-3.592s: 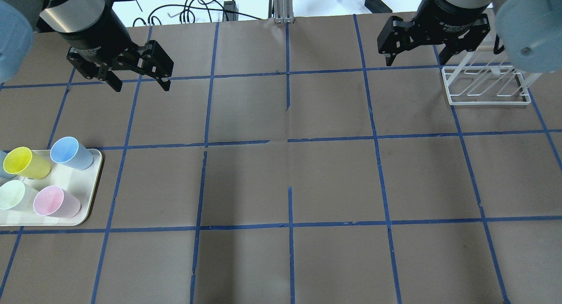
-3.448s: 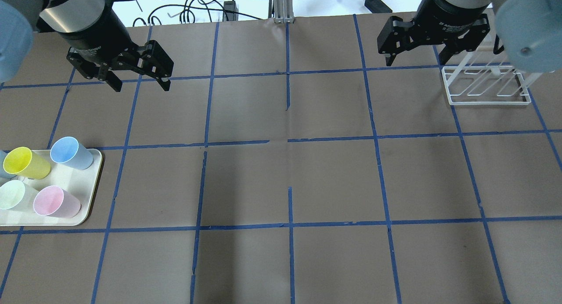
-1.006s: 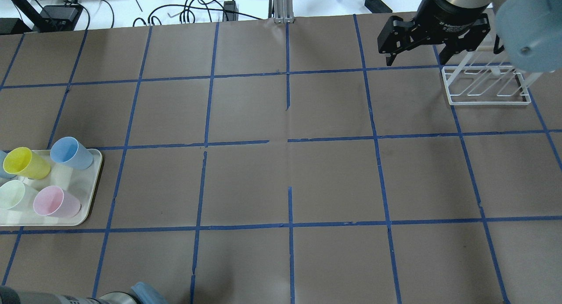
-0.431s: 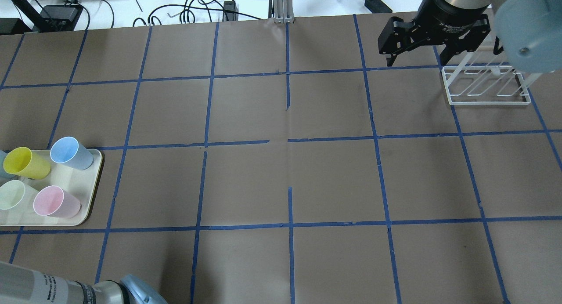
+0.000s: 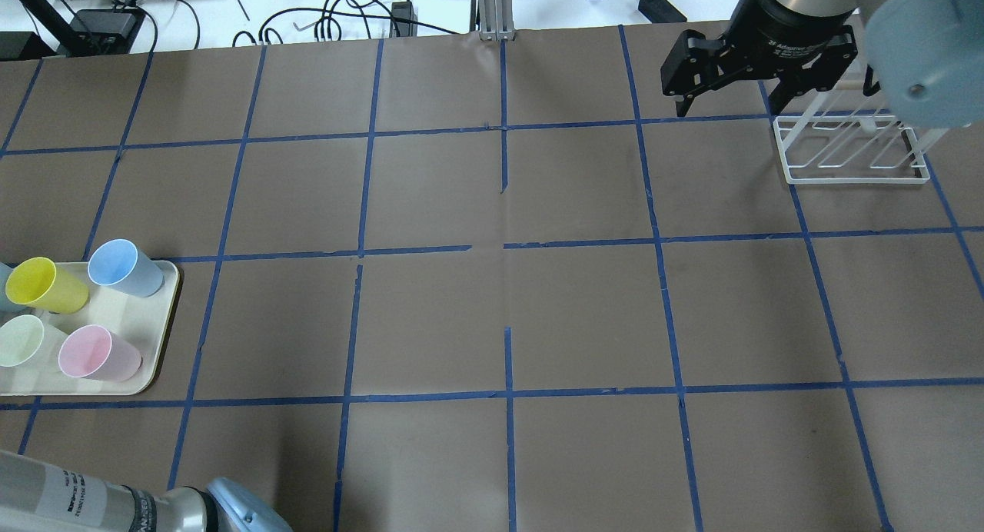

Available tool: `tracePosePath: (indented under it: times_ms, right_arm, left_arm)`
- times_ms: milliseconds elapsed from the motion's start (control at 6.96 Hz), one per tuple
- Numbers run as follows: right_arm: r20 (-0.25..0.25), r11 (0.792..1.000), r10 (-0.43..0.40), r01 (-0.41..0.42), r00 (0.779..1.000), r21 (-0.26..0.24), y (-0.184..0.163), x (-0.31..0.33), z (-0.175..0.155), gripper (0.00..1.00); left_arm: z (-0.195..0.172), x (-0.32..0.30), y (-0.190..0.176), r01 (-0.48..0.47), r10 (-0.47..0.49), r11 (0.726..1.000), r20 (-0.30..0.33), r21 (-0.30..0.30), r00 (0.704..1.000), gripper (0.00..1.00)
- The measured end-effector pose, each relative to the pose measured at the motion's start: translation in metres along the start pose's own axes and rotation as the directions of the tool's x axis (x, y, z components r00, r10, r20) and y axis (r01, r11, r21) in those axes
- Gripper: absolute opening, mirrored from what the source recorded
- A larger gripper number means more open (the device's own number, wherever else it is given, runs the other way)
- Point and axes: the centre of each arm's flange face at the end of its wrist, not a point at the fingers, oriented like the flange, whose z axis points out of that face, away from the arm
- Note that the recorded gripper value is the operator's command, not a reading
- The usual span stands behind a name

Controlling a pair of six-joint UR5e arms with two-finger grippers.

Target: Transfer IKEA cup to right arm and place on rack

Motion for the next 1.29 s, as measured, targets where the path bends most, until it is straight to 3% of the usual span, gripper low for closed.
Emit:
tracePosePath:
  times_ms: [1293]
  right_arm:
    - [0.002,1.000,0.011,-0.011,1.000,0.006,0.000,0.005,-0.004,1.00]
  left_arm:
    - [0.030,0.000,0.002,0.003,-0.004,1.000,-0.038,-0.028,0.999,1.00]
